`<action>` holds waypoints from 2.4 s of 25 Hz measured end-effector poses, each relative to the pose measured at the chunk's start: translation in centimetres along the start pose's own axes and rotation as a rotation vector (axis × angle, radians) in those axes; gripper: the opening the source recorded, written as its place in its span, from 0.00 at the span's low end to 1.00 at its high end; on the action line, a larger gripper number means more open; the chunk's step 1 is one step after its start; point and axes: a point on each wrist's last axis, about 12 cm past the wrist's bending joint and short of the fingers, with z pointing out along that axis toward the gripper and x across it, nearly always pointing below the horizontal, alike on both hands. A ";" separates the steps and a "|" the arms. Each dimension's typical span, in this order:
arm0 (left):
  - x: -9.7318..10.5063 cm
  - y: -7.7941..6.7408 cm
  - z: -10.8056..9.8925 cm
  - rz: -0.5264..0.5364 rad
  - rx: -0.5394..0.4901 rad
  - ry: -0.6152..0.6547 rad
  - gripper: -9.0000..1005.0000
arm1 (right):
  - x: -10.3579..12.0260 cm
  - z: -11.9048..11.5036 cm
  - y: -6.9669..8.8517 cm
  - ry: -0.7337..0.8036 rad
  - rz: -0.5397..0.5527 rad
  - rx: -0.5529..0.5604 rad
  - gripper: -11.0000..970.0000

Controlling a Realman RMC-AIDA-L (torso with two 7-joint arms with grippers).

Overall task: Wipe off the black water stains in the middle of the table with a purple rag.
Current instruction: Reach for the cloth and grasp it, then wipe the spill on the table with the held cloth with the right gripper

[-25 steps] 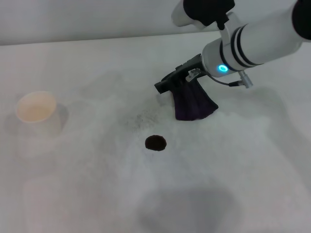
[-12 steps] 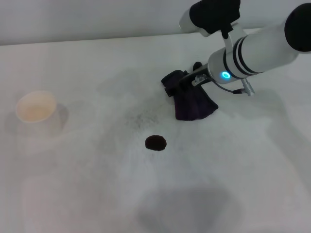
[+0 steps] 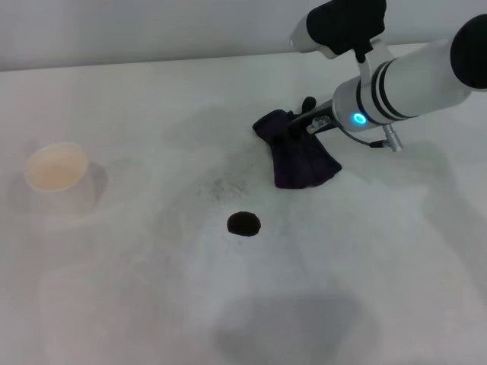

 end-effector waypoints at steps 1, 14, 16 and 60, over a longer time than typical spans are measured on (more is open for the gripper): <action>0.0 0.0 0.0 0.001 0.001 -0.001 0.88 | 0.1 0.0 -0.1 0.002 0.001 0.001 0.84; 0.0 -0.2 0.4 0.002 0.003 0.014 0.88 | 0.7 0.4 -0.5 0.018 0.020 0.011 0.62; 0.0 -0.2 0.5 0.002 0.004 0.013 0.88 | 0.9 0.4 -0.6 0.022 0.023 0.012 0.56; -0.1 -0.4 0.6 -0.009 -0.004 0.010 0.88 | 0.1 -0.7 -1.2 0.036 -0.074 0.000 0.10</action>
